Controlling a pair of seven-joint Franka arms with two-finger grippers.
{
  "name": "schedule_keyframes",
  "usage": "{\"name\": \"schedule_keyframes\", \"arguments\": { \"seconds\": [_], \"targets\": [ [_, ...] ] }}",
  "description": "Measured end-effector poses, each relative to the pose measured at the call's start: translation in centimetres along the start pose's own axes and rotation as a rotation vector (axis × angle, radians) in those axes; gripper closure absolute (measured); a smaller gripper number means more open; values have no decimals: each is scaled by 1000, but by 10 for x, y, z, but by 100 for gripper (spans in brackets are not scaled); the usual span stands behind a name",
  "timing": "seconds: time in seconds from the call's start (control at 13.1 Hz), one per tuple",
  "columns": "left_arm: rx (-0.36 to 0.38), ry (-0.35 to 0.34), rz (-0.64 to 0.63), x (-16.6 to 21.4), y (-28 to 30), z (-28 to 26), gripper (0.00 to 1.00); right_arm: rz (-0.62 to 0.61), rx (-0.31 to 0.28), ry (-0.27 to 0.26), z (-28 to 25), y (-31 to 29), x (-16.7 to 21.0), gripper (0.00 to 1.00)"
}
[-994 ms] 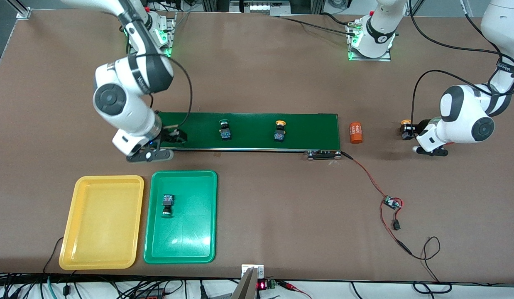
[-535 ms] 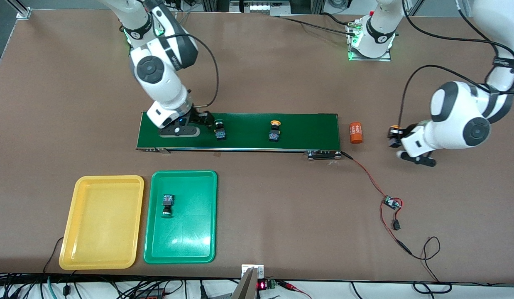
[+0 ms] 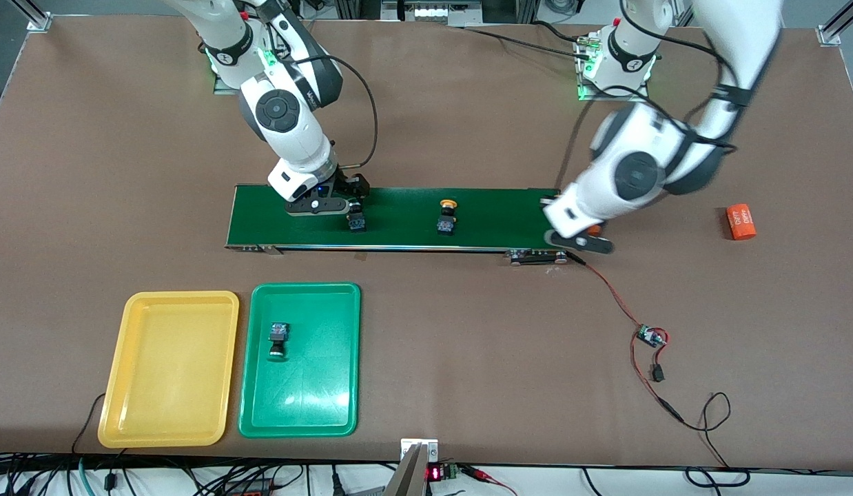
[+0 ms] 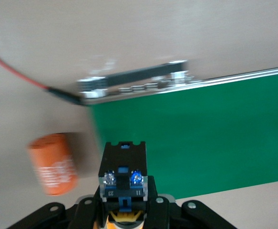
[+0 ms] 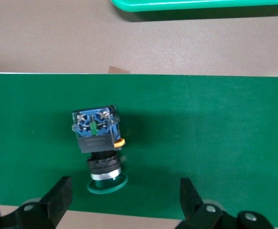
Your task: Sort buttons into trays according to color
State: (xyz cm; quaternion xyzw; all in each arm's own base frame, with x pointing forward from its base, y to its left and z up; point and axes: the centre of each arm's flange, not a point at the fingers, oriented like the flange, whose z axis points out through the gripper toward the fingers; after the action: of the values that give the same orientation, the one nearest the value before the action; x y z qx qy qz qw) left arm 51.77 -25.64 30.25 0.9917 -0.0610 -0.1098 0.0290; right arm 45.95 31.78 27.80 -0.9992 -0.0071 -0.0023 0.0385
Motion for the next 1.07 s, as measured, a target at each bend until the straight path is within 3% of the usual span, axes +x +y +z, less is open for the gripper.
{"name": "schedule_keyframes", "arguments": {
  "seconds": [0.15,0.46,0.61,0.84,1.07],
  "targets": [
    [1,14,-29,-11,37,10,68,-16,-14,1,4,0,-1,0],
    [-18,-13,-65,-1,26,36,68,-43,-43,-14,27,2,-3,1],
    [-32,-26,-73,4,23,50,68,-45,-44,-14,29,2,-3,16],
    [-50,-23,-68,7,28,62,68,-51,-46,-9,29,2,-2,56],
    [-53,-11,-52,6,38,60,43,-49,-47,-5,28,4,0,59]
  ]
}}
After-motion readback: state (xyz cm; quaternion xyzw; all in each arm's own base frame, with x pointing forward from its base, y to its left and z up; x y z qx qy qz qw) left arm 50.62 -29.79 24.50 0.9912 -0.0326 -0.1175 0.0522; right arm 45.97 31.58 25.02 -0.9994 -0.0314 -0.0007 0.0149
